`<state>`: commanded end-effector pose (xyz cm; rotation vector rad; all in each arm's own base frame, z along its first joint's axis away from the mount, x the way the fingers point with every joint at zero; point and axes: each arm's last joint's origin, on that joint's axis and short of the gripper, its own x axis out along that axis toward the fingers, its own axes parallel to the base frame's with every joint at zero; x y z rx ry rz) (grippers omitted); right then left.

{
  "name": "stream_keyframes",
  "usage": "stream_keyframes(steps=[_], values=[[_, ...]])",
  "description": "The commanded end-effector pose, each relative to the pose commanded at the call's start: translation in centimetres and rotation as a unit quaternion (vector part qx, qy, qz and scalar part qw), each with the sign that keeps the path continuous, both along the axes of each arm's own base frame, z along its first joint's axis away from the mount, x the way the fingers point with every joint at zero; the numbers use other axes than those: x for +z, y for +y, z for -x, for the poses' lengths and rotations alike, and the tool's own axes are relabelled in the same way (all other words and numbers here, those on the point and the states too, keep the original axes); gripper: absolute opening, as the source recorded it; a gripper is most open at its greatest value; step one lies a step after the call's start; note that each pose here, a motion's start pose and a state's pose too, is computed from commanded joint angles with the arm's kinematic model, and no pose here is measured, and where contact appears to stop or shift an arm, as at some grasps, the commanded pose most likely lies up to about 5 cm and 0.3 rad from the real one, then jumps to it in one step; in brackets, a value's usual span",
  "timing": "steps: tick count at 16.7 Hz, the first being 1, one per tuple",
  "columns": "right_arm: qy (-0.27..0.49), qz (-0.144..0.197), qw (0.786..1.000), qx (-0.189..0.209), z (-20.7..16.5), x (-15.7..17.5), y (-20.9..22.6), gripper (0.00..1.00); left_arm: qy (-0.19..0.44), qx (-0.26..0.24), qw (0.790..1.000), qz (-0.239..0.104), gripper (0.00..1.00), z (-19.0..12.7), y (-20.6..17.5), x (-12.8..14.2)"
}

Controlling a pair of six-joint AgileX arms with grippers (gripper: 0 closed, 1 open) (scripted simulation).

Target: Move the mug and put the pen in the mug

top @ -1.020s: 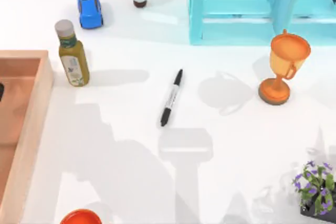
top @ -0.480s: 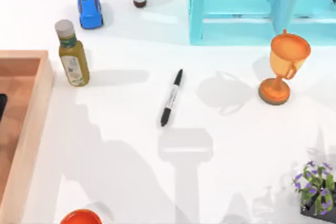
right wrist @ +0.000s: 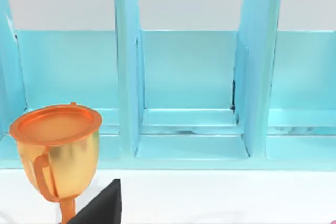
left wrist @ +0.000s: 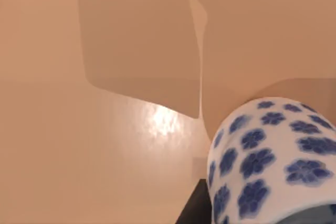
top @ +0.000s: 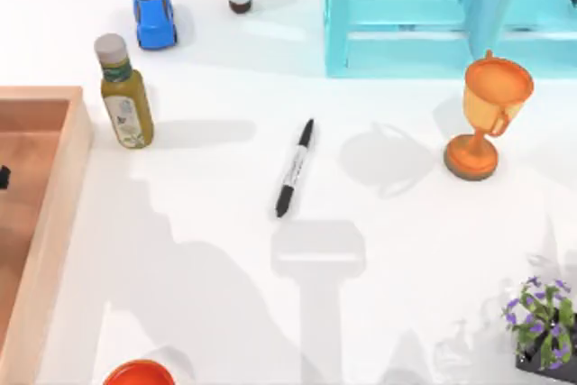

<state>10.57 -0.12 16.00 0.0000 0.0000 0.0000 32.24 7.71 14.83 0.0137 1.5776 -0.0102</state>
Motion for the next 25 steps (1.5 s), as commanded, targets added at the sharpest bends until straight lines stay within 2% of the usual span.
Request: stream_keyframes(steps=[3, 4, 14, 19, 25], values=[[0.0, 0.0, 1.0, 0.0, 0.0, 0.0, 0.0, 1.0, 0.0, 0.0, 1.0, 0.0, 0.02, 0.0, 0.0, 0.0], [0.0, 0.0, 1.0, 0.0, 0.0, 0.0, 0.0, 1.0, 0.0, 0.0, 1.0, 0.0, 0.0, 0.0, 0.0, 0.0], [0.0, 0.0, 1.0, 0.0, 0.0, 0.0, 0.0, 1.0, -0.006, 0.004, 1.0, -0.002, 0.0, -0.2, 0.0, 0.4], [0.0, 0.0, 1.0, 0.0, 0.0, 0.0, 0.0, 1.0, -0.031, 0.035, 0.999, -0.008, 0.0, -2.3, -2.3, 4.8], [0.0, 0.0, 1.0, 0.0, 0.0, 0.0, 0.0, 1.0, -0.014, 0.024, 1.0, -0.002, 0.0, -2.0, -10.2, 11.4]])
